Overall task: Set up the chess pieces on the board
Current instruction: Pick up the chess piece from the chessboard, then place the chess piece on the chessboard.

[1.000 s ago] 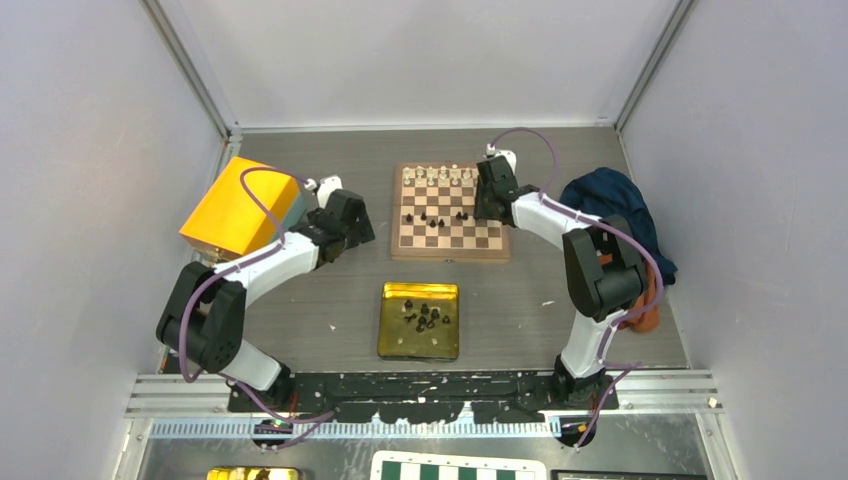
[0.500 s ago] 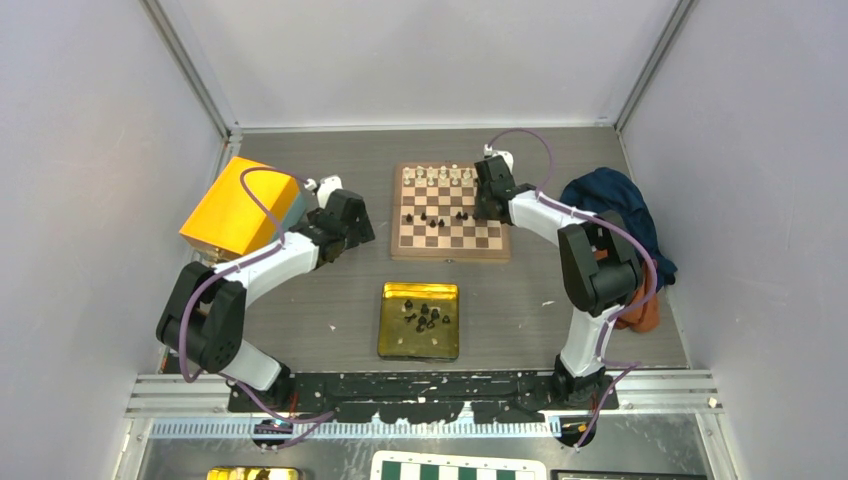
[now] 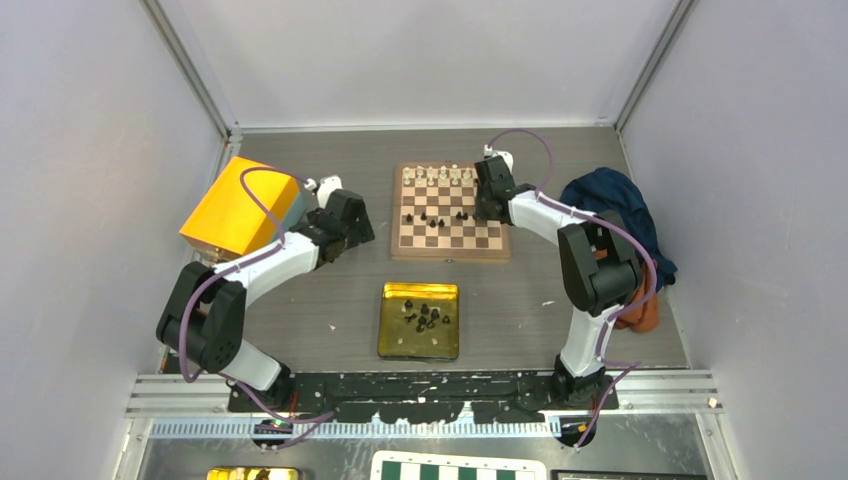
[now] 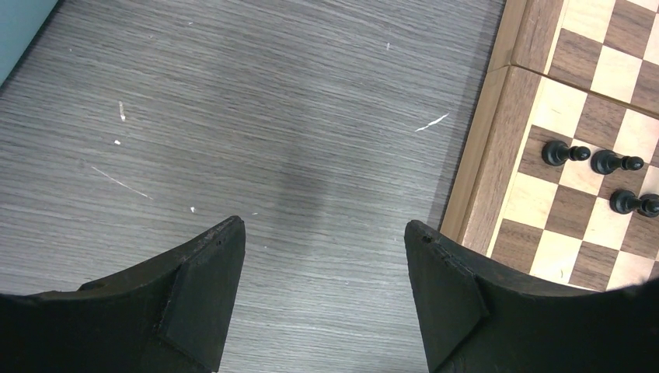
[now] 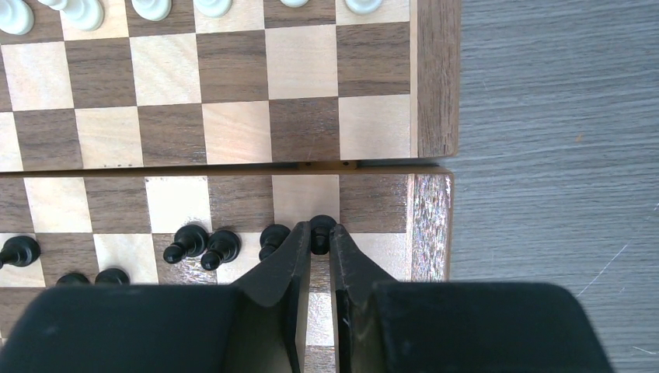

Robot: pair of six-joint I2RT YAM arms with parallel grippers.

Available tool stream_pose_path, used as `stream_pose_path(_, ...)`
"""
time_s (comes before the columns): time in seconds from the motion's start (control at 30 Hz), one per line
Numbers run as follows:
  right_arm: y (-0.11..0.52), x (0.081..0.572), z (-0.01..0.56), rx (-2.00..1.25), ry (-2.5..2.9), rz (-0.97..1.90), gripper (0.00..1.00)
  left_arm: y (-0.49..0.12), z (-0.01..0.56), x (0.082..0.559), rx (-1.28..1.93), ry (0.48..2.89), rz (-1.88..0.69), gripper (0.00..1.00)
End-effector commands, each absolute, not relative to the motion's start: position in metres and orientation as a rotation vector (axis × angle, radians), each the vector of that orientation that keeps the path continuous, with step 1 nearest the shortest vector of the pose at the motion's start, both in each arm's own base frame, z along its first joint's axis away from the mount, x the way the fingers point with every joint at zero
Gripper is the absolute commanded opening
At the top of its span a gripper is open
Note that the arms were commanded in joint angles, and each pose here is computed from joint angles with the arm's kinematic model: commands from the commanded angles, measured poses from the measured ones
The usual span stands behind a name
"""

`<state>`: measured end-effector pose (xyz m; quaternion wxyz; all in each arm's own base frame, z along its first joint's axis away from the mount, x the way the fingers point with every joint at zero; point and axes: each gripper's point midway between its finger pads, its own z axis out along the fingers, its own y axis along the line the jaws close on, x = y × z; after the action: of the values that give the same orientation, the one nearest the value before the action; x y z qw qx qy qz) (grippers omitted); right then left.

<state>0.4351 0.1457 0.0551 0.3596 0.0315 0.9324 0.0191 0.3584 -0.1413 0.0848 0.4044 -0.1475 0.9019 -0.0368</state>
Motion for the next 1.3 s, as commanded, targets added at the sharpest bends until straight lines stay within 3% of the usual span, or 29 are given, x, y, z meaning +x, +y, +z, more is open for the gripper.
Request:
stream_pose_path(0.0, 0.149, 0.451, 0.095, 0.091, 2.288, 0.075, 0.07, -0.142, 0.103, 0.373, -0.399, 2.195, -0.105, 0.76)
stream_pose_path(0.27, 0.139, 0.437, 0.108, 0.099, 2.272, 0.050, 0.02, -0.139, 0.102, 0.370, -0.396, 2.201, -0.093, 0.76)
stream_pose_path(0.77, 0.120, 0.393, 0.101, 0.143, 2.300, 0.035, 0.02, -0.138, 0.105, 0.367, -0.389, 2.206, -0.094, 0.76)
stream_pose_path(1.27, 0.123, 0.392, 0.082, 0.137, 2.333, 0.042, 0.02, -0.139, 0.101, 0.367, -0.394, 2.215, -0.097, 0.76)
